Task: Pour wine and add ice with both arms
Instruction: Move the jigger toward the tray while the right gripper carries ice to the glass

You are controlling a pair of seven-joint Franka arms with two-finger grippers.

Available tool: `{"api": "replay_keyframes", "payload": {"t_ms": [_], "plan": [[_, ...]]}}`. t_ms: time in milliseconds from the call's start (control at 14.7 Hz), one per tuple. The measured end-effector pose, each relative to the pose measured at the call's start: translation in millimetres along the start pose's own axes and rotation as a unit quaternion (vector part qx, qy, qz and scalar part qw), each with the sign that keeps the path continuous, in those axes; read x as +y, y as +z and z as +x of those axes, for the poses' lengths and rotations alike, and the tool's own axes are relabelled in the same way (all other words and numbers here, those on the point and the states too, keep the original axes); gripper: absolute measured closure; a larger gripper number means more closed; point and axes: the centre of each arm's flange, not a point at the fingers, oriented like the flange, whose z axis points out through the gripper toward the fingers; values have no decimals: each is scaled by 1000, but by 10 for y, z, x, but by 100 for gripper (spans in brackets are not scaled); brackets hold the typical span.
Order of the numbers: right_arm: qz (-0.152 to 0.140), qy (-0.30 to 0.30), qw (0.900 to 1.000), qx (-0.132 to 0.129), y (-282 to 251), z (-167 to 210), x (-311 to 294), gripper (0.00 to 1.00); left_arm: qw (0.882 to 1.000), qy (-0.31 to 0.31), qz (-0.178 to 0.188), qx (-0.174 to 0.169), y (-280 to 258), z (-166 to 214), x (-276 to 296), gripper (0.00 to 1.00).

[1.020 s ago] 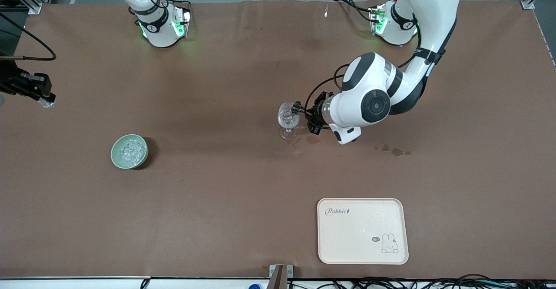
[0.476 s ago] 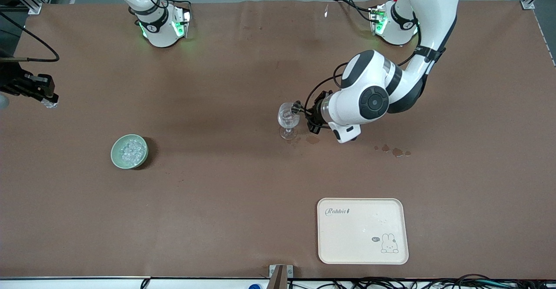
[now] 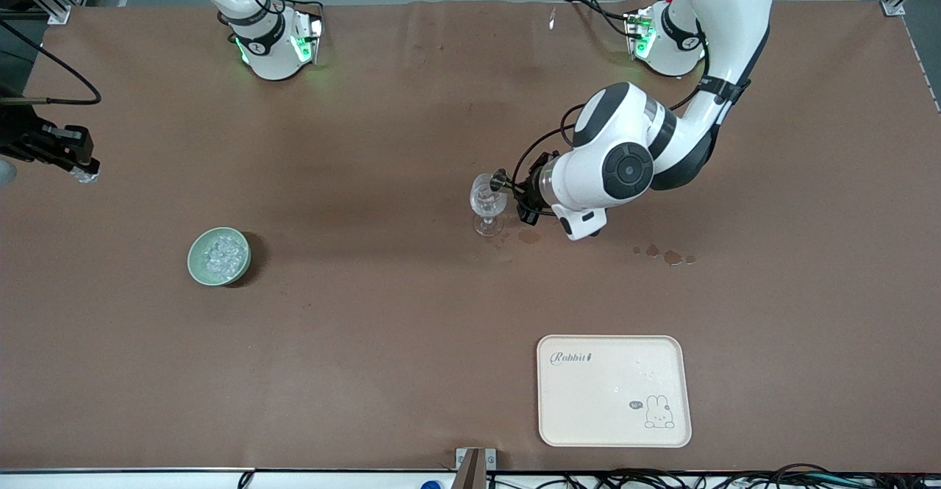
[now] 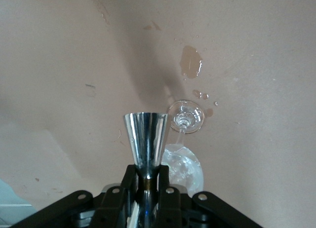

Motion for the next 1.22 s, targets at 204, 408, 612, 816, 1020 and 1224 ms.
{"api": "replay_keyframes", "payload": {"t_ms": [204, 408, 612, 816, 1020, 1224], "plan": [[0, -1, 1000, 0, 0, 0, -11, 78, 1000, 2, -4, -21, -75, 31, 31, 78], [0, -3, 1000, 1, -2, 3, -33, 78, 997, 3, -12, -74, -223, 153, 98, 78], [1, -7, 1000, 2, -5, 6, -68, 78, 990, -6, -40, -134, -533, 565, 230, 78], [3, -27, 1000, 14, -31, 25, -302, 78, 978, -19, -79, -193, -885, 1037, 382, 78], [5, -53, 998, 32, -50, 40, -728, 78, 961, -33, -121, -245, -1146, 1562, 558, 78], [9, -54, 998, 36, 92, 62, -1366, 78, 946, -36, -160, -281, -1279, 2187, 646, 78]]}}
